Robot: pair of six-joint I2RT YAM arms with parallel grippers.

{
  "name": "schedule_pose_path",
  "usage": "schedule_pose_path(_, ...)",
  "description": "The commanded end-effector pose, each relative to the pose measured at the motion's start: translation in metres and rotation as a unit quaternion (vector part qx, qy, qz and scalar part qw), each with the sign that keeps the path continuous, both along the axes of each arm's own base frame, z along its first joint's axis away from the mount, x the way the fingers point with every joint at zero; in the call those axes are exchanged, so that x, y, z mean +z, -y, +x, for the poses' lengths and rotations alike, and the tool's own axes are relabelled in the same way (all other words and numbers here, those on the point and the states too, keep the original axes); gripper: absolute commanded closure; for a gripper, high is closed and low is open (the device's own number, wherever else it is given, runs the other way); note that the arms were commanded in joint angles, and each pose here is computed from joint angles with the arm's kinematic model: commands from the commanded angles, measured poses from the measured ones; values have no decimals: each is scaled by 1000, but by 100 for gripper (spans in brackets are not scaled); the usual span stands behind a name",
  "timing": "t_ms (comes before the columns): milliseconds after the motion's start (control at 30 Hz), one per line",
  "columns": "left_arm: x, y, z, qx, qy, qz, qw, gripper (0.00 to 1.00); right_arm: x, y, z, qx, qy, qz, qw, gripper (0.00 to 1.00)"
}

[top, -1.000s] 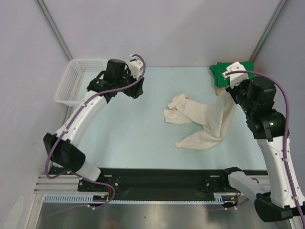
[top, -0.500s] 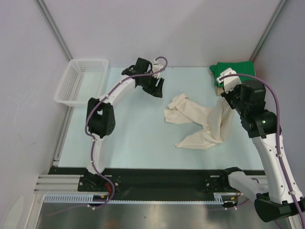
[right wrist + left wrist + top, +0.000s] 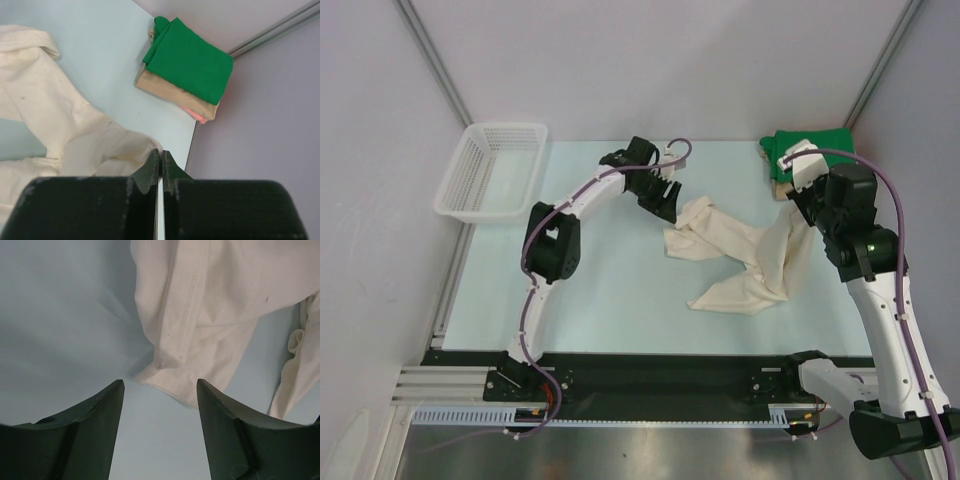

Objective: Fold and stack the t-shirts
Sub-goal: Flatten the tshirt out

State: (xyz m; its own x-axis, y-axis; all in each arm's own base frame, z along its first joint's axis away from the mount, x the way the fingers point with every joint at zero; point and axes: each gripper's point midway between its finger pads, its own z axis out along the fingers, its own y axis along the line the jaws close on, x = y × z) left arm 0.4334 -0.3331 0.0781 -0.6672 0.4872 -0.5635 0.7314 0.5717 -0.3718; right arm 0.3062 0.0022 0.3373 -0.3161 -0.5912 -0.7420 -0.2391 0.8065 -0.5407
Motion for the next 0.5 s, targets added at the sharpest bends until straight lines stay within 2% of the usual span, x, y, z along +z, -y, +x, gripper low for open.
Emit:
schedule_pose_path(0,12,16,4,-13,4,-33,999,35,11,2,6,-8,22,9,1000,100)
schedule_pose_path(333,5,43,8,-25,7,-51,998,39,6,12,6,-23,16,9,1000,100)
schedule_pose_path(433,1,46,5,-27,3,-50,998,46,7,14,6,-27,17,10,999,100)
schedule_pose_path(467,1,45,6,-25,3,-49,998,52,6,14,5,-27,16,10,999,100)
